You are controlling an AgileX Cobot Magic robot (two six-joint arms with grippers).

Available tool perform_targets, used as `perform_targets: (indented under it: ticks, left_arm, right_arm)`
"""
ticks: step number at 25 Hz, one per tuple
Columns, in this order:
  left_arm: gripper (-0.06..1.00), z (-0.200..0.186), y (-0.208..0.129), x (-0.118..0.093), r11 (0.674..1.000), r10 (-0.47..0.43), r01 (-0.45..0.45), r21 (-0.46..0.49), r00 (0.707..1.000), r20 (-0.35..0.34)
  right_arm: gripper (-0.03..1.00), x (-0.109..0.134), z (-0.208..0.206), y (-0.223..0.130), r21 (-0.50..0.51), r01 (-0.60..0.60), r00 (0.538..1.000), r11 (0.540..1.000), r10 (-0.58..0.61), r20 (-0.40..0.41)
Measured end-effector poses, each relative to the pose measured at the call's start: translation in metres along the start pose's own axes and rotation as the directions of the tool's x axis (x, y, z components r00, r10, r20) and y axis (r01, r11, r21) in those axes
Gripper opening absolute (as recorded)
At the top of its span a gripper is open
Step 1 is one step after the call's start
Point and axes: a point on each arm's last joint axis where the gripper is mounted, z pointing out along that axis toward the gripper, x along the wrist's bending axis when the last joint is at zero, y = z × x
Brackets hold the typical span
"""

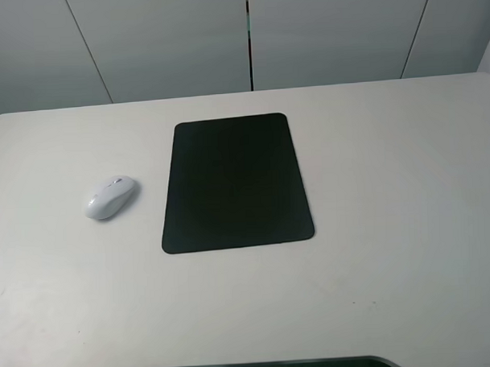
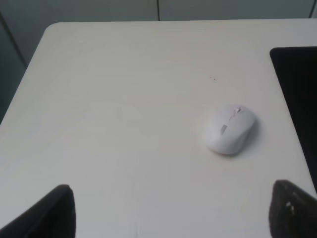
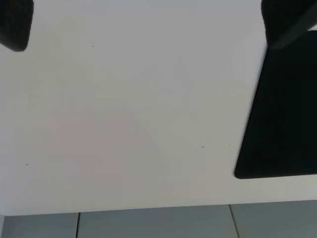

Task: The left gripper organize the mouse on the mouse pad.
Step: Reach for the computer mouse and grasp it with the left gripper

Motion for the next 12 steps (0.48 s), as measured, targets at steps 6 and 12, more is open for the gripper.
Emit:
perform_targets:
  ticks: [6, 12]
  left_arm:
    - [0.75, 0.0014, -0.0012, 0.0003, 1.0, -0.002, 0.002, 0.006, 1.0, -0.003]
    - [0.75, 0.0013, -0.001, -0.0057, 0.999, 0.053, -0.054, 0.0, 0.997, 0.063]
  right_arm:
    - [0.7, 0.0, 0.0, 0.0, 0.0, 0.0, 1.0, 1.0, 0.0, 0.0]
    - [0.7, 0.0, 0.0, 0.0, 0.0, 0.0, 1.0, 1.0, 0.0, 0.0]
